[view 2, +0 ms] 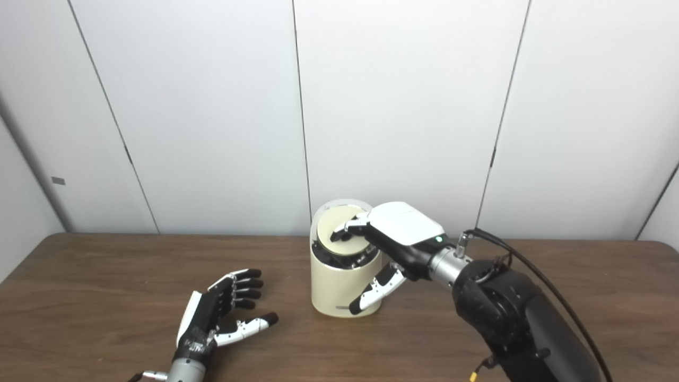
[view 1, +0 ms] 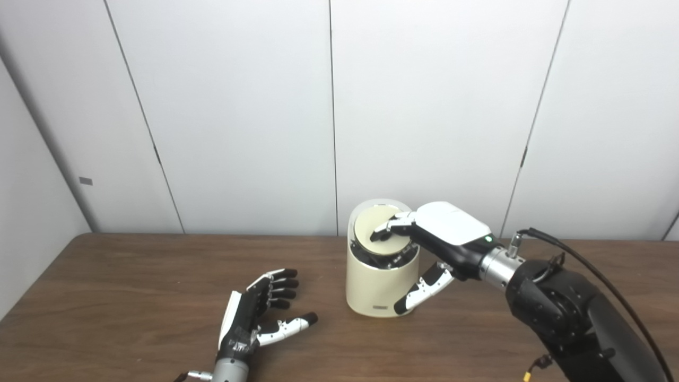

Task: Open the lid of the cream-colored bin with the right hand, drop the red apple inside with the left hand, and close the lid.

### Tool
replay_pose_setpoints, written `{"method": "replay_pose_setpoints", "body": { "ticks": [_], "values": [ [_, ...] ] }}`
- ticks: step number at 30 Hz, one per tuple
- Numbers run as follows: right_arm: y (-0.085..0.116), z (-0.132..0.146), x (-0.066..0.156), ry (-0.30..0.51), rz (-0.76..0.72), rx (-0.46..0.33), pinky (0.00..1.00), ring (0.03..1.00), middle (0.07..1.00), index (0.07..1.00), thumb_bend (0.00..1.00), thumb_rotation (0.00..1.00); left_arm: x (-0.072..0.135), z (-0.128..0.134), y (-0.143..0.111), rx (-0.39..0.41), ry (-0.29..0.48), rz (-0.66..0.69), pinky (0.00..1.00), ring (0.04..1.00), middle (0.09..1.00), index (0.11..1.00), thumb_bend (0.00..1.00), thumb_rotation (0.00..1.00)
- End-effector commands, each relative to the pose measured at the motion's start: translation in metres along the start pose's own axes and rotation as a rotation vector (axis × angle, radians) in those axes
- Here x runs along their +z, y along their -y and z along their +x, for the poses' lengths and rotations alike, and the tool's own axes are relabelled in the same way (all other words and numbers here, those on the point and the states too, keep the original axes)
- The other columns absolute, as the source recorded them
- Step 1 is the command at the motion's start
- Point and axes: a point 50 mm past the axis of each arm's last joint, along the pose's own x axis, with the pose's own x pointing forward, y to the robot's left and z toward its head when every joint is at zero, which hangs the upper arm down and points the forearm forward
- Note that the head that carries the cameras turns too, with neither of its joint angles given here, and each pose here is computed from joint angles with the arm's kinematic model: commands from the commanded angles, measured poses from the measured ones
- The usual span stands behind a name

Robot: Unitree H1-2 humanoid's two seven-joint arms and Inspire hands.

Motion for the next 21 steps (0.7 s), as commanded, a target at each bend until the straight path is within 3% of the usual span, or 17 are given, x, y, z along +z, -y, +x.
{"method": "replay_pose_setpoints", "body": {
  "ticks": [1, 21],
  "values": [
    [0.0147, 0.0011, 0.0049, 0.031, -0.036, -0.039, 0.8, 0.863, 0.757, 0.773, 0.8, 0.41, 0.0053, -0.0007, 0.0005, 0.001, 0.009, 0.009, 0.62, 0.676, 0.712, 0.743, 0.78, 0.04],
    [0.0103, -0.0007, 0.0055, -0.019, -0.084, 0.105, 0.84, 0.866, 0.737, 0.777, 0.79, 0.4, 0.0077, -0.0023, -0.0017, 0.001, 0.008, 0.007, 0.62, 0.685, 0.718, 0.742, 0.79, 0.06]
  ]
}}
